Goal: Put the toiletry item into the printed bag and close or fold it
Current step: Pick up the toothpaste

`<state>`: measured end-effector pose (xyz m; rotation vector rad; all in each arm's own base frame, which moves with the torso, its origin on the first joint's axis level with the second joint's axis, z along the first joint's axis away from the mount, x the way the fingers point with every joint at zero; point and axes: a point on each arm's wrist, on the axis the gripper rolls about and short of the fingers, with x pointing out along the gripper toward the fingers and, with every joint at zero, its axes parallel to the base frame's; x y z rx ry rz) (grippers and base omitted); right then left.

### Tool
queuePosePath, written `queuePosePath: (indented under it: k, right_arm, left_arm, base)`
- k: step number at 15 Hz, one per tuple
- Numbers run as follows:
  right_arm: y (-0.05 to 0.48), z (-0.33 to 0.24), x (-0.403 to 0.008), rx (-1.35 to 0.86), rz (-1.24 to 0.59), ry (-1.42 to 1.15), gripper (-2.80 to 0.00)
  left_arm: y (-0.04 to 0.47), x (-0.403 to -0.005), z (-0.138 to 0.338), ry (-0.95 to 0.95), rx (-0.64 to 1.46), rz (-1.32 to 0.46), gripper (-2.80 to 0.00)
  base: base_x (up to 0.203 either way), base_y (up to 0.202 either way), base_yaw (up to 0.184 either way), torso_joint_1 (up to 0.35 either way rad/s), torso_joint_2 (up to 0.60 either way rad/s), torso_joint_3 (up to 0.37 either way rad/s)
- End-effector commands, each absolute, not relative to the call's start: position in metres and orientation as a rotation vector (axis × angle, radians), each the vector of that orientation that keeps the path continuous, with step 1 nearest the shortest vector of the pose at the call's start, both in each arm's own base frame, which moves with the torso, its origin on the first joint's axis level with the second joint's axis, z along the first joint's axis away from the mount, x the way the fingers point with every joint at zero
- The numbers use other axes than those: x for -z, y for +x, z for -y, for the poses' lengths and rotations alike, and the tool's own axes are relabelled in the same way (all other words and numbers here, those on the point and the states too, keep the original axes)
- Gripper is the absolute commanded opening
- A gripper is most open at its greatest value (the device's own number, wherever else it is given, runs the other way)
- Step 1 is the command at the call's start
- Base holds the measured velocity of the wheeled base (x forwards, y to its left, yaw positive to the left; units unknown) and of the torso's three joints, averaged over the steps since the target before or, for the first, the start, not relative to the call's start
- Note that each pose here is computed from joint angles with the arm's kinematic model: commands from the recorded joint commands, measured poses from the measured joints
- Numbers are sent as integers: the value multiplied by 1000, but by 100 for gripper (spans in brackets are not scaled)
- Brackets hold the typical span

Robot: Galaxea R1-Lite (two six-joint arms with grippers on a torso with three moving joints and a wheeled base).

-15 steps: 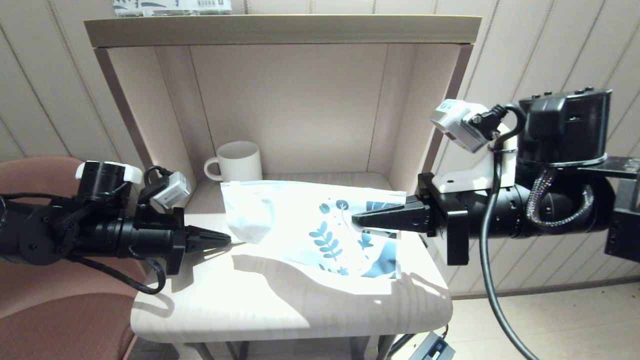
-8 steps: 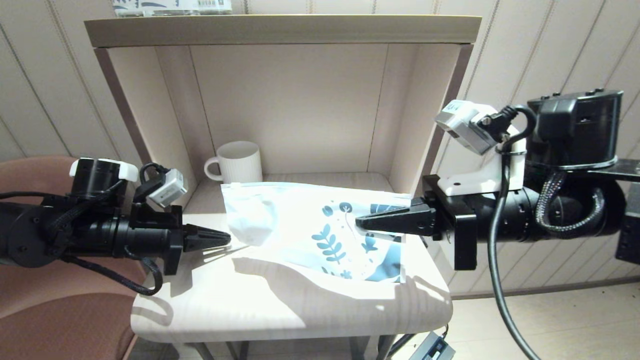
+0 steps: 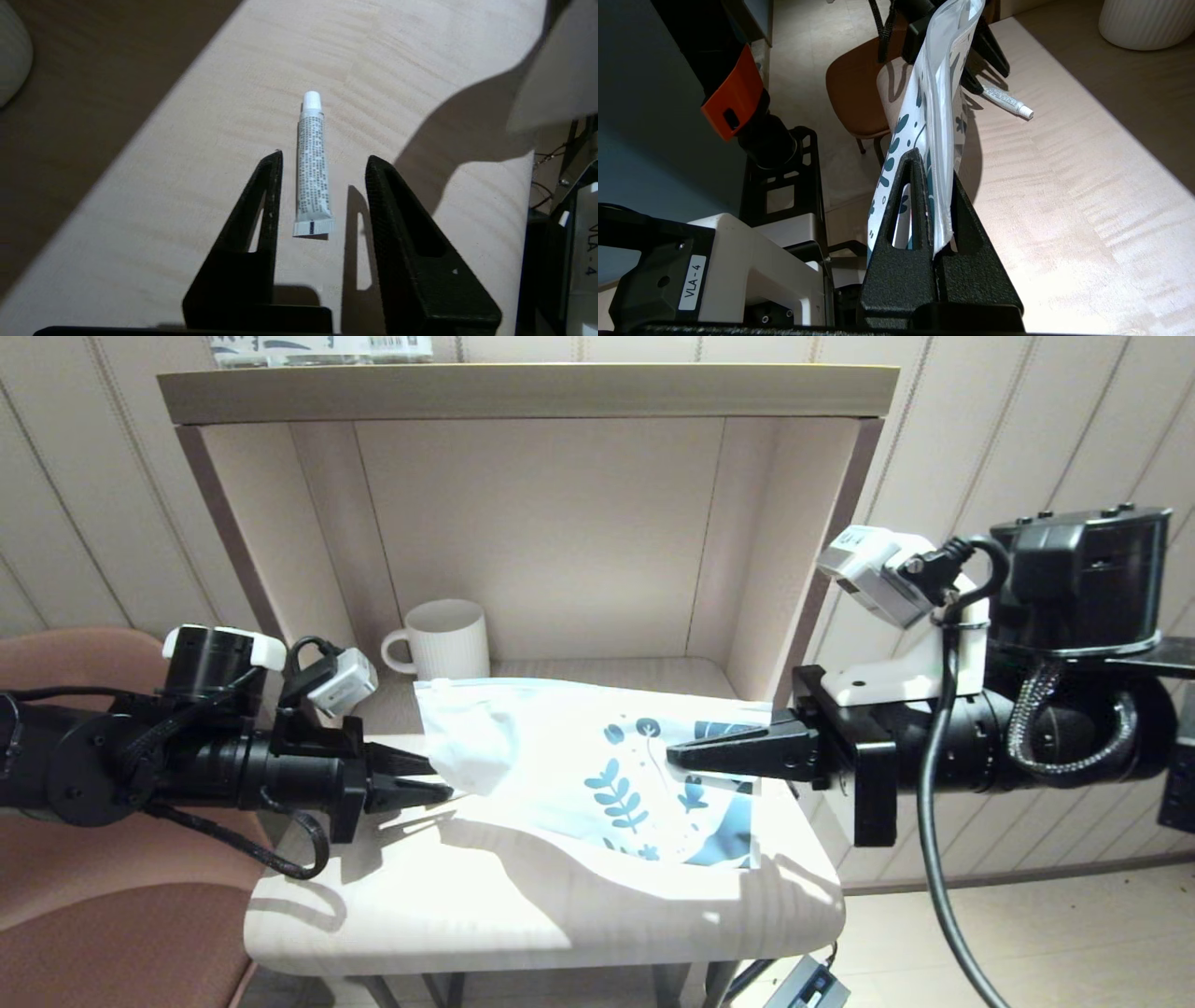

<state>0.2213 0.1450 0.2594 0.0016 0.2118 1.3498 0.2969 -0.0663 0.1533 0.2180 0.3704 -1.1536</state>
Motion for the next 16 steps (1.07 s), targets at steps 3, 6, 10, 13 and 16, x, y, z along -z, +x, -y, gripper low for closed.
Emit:
queuePosePath:
  k: [3,6,10,13,16]
  right_arm:
    - [221,-144,-259,-1353,-211,1,-280]
    - [222,-145,-258,-1353,-213,1,-280]
    - [222,-145,-258,-1353,-213,1,-280]
    - [221,-145,-259,-1353,-211,1,-280]
    - [222,-145,-257,-1353,-216,2,-280]
  left_arm:
    - [306,-140,69,229,1147,-403,0]
    - [315,-129,75,246,1150,-378,0]
    - [314,-132,80,275,1127,-360,-280]
    - [313,-132,81,278,1129,-358,-280]
    - [311,-133,80,278,1129,-359,-280]
  base:
    - [0,0,0,0,0,0]
    - [0,0,0,0,0,0]
    - [0,0,0,0,0,0]
    - [0,0,0,0,0,0]
    - [0,0,0,0,0,0]
